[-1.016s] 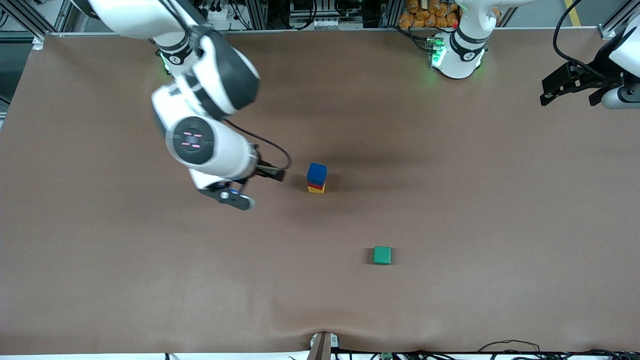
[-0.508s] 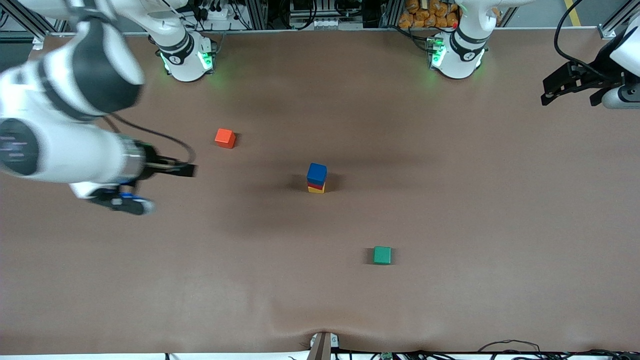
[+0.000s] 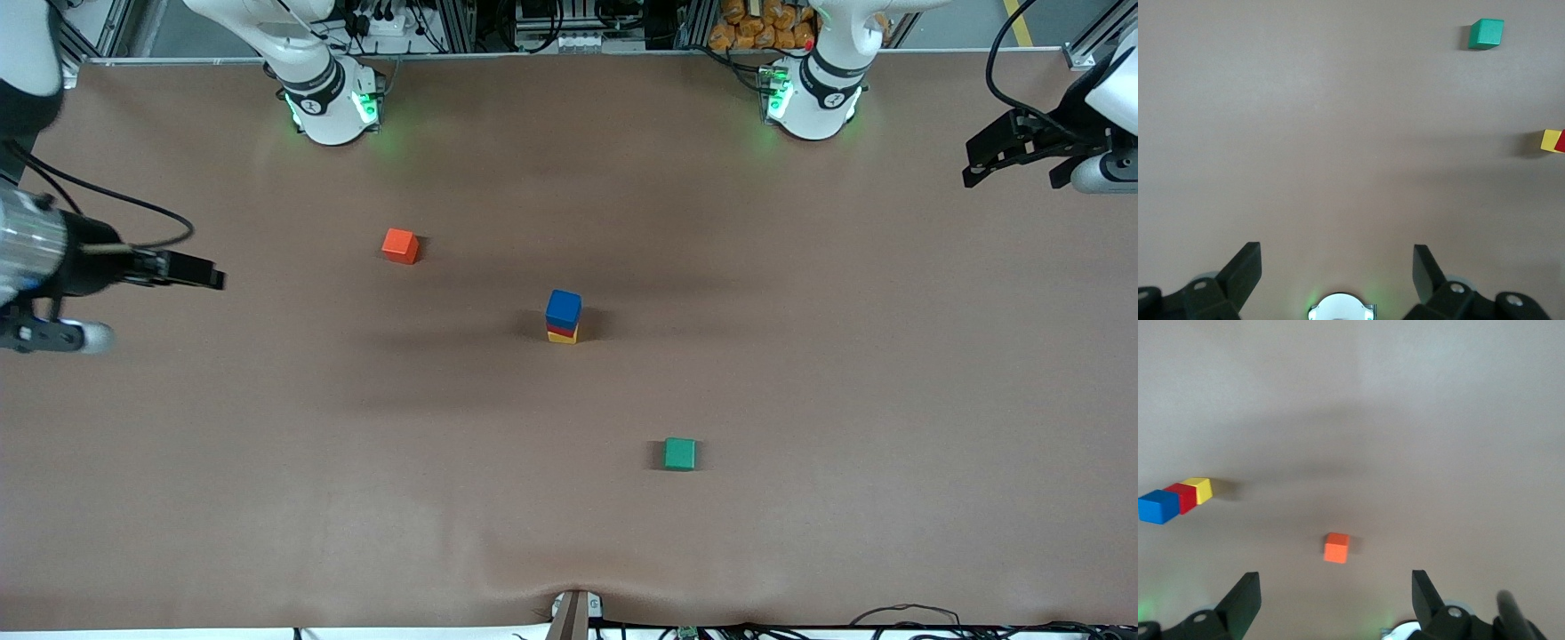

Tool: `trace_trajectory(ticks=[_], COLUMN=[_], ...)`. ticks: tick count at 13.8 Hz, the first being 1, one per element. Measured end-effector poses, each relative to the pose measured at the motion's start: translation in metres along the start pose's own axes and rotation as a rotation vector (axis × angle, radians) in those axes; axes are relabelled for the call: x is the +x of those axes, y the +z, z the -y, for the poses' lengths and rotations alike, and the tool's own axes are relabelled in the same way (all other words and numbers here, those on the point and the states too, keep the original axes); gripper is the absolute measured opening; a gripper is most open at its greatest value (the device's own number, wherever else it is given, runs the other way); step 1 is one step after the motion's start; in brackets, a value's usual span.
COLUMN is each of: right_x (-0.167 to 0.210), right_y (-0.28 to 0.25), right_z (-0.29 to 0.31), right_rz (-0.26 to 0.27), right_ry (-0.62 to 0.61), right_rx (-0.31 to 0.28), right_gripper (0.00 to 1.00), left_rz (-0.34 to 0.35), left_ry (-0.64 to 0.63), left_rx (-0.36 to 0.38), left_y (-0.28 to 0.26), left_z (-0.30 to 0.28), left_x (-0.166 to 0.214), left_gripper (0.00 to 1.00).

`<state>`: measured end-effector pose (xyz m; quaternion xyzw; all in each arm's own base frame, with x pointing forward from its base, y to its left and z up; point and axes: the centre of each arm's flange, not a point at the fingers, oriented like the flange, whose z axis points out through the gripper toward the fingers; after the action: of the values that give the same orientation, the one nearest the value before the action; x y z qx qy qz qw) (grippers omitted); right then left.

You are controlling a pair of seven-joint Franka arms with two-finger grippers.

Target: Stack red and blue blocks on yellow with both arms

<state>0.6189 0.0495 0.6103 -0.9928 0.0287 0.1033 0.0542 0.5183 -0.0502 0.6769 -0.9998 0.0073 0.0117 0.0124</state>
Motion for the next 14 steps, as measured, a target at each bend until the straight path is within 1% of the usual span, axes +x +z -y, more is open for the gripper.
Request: trace_trajectory(ticks=[1,3,6,7,11,14], right_x=[-0.007,-0.028,-0.067,-0.073,-0.084,-0.098], right_y=[-0.010,-0.033,-0.069,-0.069,-0.046,-0.036], right_z=[0.000,0.004,0.014,0.018,0.024,0.027], right_rz=[-0.006,-0.017,-0.085,-0.098,-0.120,-0.122], right_ry=[-0.009,-0.020,-0.042,-0.048,-0.095,-0.128], right_rx=[-0.016,-0.024,-0.031,-0.034,-0.053,-0.071], right_gripper=[1.00,1.00,1.00,1.00,1.00,1.00], left_rz=[0.000,-0.001,-0.002,-0.003,-0.015,-0.016], left_ry=[0.000,0.000,0.011,0.018,0.024,0.026], left_rx=[0.000,0.000,0.000,0.000,0.000,0.000], left_y=[0.000,0.000,-0.001,-0.002,-0.007,-0.008], left_z=[0.000,0.000,0.000,0.001,0.011,0.011], left_x=[0.000,0.000,-0.001,-0.001,-0.004,-0.005], left_gripper=[1.00,1.00,1.00,1.00,1.00,1.00])
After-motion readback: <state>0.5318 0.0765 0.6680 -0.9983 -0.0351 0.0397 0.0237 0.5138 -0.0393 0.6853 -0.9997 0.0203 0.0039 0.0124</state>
